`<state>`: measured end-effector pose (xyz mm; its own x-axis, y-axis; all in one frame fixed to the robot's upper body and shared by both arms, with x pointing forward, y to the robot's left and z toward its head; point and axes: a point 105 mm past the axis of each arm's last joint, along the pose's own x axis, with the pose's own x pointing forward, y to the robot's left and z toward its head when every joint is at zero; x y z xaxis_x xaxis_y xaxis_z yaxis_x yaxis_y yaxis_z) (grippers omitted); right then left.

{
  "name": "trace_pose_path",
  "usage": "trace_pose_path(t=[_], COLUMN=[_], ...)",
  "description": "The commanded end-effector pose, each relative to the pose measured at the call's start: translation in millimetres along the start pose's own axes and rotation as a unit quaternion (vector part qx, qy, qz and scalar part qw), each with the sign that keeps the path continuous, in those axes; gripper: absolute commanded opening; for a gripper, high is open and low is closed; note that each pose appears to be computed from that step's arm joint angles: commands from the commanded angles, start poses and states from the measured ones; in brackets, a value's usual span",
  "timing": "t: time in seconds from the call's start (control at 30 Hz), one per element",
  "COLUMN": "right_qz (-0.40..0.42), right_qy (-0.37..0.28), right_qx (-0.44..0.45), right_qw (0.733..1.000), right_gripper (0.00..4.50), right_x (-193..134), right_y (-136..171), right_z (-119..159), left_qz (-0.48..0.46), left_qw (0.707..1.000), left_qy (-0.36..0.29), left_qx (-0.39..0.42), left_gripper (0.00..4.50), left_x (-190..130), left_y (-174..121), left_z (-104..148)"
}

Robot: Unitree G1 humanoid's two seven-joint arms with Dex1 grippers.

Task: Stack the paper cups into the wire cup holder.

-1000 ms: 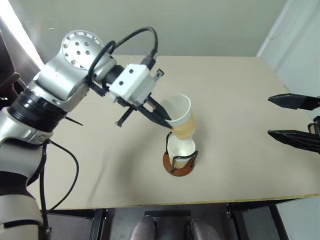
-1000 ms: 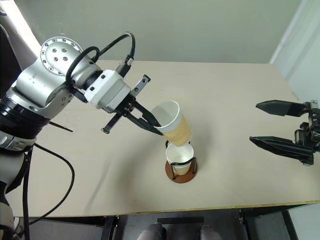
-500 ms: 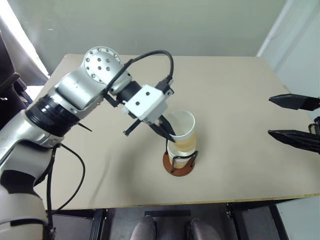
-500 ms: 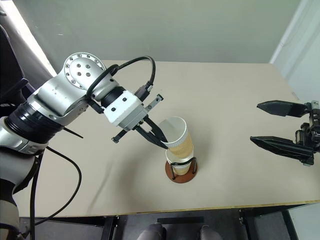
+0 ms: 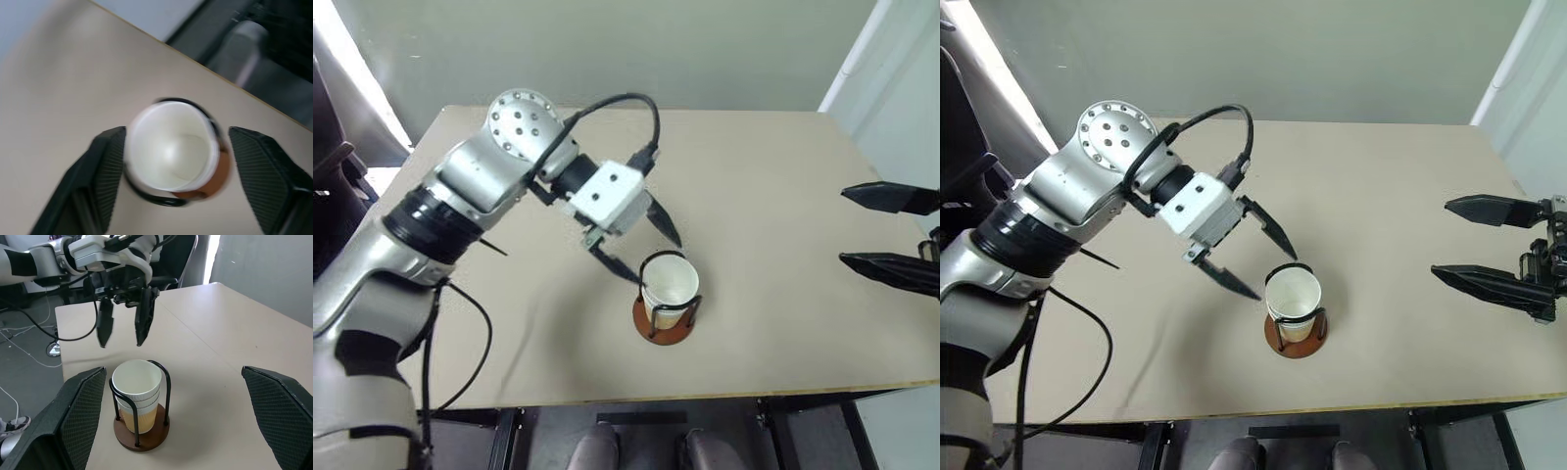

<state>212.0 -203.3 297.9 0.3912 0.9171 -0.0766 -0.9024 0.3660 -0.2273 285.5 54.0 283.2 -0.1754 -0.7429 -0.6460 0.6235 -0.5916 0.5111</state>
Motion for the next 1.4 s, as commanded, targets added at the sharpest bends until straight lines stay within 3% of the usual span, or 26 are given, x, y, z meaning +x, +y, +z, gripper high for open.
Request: trace_pose_path(t=[0.03,0.13,0.37,0.6,0.93,1.4], right_qz=[0.013,0.021,0.026,0.048,0.068,0.078], right_qy=[0.004,0.02,0.15,0.109,0.111,0.116], right_qx=[-0.008,0.006,0.007,0.004,0.009,0.005], right_qw=[1.0,1.0,0.988,0.993,0.991,0.99], right_gripper=[4.5,4.5,4.5,4.5,4.5,4.5], right_x=[2.8,4.2,-2.1,-3.7,5.1,15.6], right_y=[-2.8,-10.0,-35.1,-46.7,-60.8,-73.3], right_z=[-1.1,-11.3,-62.0,-54.7,-64.3,-70.3], left_qz=[0.086,0.124,0.18,0.3,0.344,0.372], left_qw=[0.995,0.986,0.943,0.871,0.853,0.837], left_qy=[0.01,0.006,0.01,0.007,-0.016,0.004], left_qx=[-0.048,-0.114,-0.281,-0.389,-0.392,-0.401], left_gripper=[3.52,3.52,3.52,3.52,3.52,3.52], left_x=[-33.4,-51.8,-76.9,-105.9,-94.5,-97.6], left_y=[3.7,-15.6,-83.5,-136.2,-138.8,-147.2], left_z=[-9.7,-24.0,-51.7,-67.5,-59.0,-58.1])
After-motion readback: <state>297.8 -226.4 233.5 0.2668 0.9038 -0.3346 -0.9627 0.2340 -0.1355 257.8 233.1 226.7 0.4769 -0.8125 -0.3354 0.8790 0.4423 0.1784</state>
